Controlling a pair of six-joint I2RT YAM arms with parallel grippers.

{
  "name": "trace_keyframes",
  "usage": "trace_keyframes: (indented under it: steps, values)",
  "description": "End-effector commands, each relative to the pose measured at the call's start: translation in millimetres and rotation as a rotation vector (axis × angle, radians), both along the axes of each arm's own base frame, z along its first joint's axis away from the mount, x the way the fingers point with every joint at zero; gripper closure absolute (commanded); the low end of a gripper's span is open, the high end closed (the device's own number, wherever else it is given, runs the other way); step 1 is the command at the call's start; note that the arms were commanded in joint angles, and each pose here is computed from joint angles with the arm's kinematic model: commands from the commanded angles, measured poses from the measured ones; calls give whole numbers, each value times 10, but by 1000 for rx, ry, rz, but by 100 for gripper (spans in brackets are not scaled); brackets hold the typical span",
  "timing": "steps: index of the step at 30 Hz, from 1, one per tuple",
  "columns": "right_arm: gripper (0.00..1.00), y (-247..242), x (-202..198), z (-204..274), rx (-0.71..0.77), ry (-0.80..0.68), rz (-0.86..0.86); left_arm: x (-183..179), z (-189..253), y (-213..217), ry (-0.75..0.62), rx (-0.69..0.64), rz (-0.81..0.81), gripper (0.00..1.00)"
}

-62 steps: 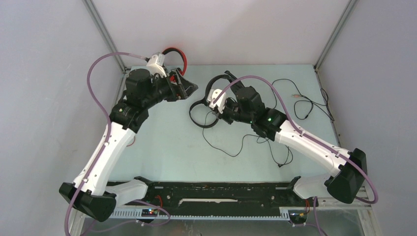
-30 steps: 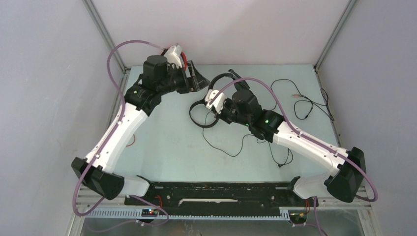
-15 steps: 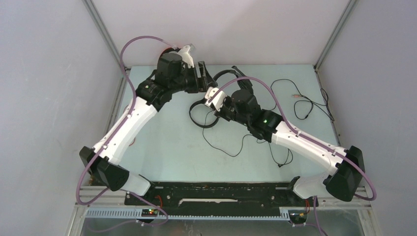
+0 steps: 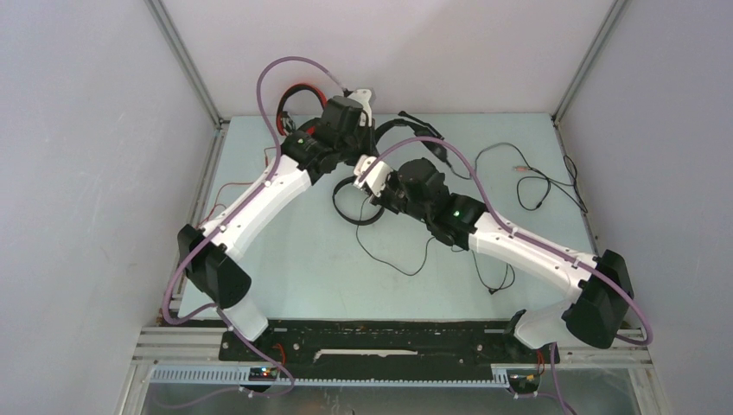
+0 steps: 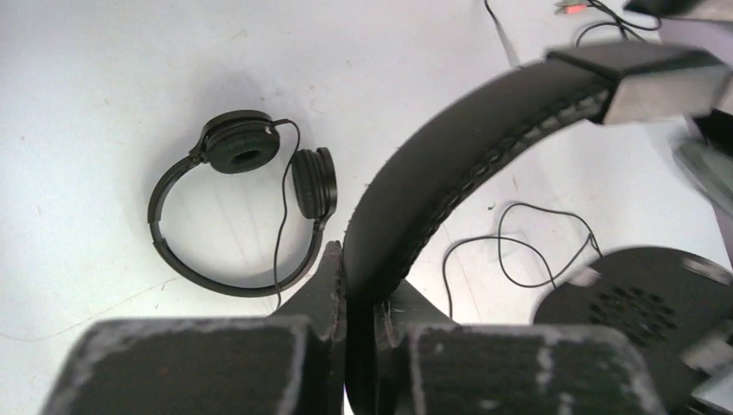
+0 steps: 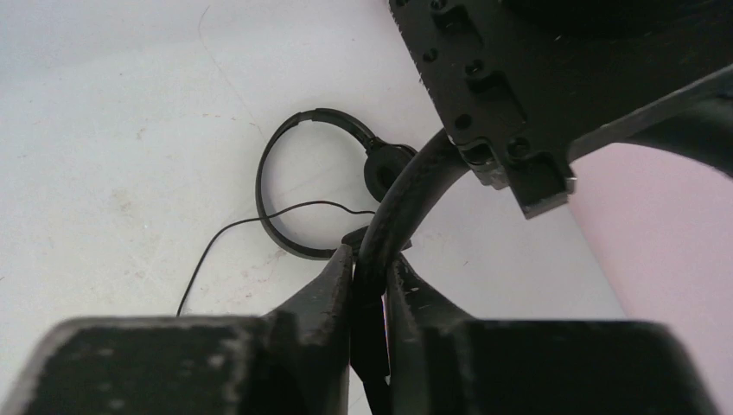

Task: Wrap the headphones
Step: Pick up the headphones from the center of the board.

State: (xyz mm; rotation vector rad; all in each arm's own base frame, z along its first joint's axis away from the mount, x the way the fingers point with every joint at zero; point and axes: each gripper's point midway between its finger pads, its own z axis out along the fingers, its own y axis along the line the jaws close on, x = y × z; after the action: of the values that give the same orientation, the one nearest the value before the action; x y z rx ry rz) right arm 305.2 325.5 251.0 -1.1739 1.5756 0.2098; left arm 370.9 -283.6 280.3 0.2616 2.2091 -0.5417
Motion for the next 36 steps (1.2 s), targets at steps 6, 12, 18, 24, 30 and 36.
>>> trace_keyframes:
  steps: [6, 12, 18, 24, 30, 36]
  values:
    - [51, 115, -174, 185, 61, 13, 148, 214, 407, 169, -98, -43, 78, 100]
    - [37, -56, -396, 565, 174, 37, 220, 243, 491, 320, -136, -47, 97, 100]
    - [30, -385, -298, 1155, 437, 55, 93, 227, 433, 526, -171, 55, 102, 100]
    - [26, -621, -126, 1451, 581, 52, -59, 99, 338, 652, -151, 130, 84, 100]
    - [8, -642, 183, 1247, 493, 111, -228, -41, 242, 678, -113, 147, 71, 100]
    - [9, -625, 347, 1056, 385, 63, -299, -135, 155, 663, -87, 167, 46, 100]
